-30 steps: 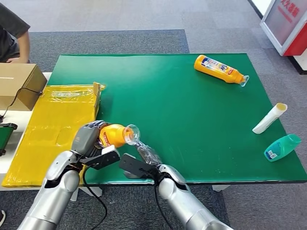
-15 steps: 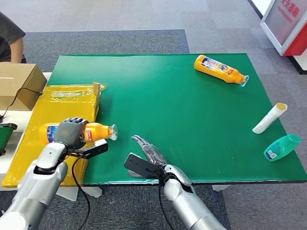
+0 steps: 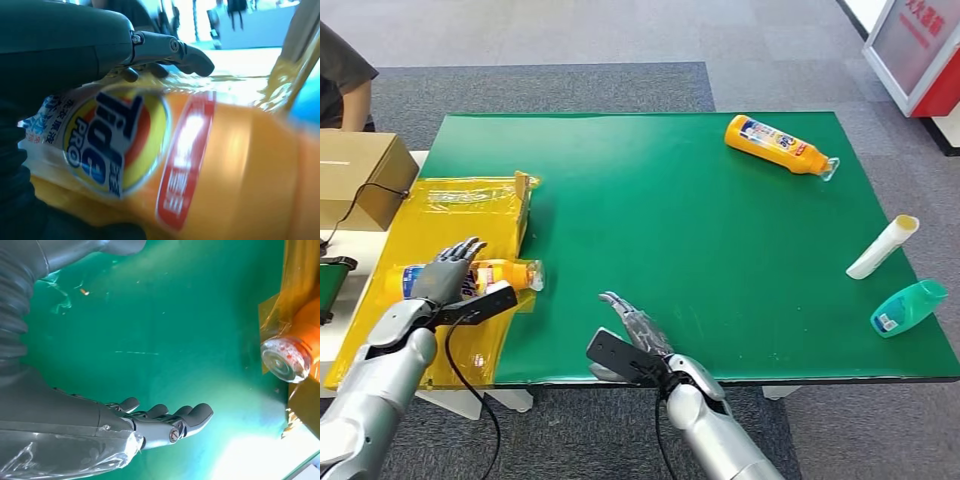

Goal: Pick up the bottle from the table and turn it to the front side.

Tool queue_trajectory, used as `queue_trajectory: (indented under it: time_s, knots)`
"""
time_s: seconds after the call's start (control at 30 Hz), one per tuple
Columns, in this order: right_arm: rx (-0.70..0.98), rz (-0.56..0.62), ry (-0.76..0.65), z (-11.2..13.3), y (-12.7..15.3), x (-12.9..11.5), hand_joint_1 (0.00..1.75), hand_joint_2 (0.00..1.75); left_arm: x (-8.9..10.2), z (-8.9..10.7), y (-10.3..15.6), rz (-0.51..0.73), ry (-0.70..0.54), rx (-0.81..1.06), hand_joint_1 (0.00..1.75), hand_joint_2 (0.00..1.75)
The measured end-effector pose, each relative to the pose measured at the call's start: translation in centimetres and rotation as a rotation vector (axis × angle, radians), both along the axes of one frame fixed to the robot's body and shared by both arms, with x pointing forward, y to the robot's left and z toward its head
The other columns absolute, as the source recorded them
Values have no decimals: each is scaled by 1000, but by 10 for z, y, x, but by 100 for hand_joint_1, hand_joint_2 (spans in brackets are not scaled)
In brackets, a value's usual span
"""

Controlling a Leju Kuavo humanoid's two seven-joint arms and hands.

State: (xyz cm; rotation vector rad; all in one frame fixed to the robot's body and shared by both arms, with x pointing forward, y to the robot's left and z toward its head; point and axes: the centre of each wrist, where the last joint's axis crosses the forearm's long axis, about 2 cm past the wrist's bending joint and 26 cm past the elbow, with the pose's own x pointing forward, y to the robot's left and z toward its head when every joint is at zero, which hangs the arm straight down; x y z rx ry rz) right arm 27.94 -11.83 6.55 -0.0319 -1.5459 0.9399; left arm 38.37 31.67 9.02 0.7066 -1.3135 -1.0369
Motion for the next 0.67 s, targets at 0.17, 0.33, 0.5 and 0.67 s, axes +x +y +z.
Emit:
queue_trajectory:
  time_s: [0.17,0.33,0.5,0.67]
  knots:
    - [16,-15,-3,-3,-7,-2,0,175,-13,-12,7,-55,-48,-501,0,175]
    - [35,-23,-2,-8,-12,-6,0,175,-55,-42,1,-101,-107,-1014,0,175]
    - [36,-28,-6,-10,-16,-8,0,175,-75,-53,0,-81,-127,-1086,0,175]
    - [43,-35,-4,-12,-16,-10,0,175,-89,-58,-5,-74,-150,-1250,0,175]
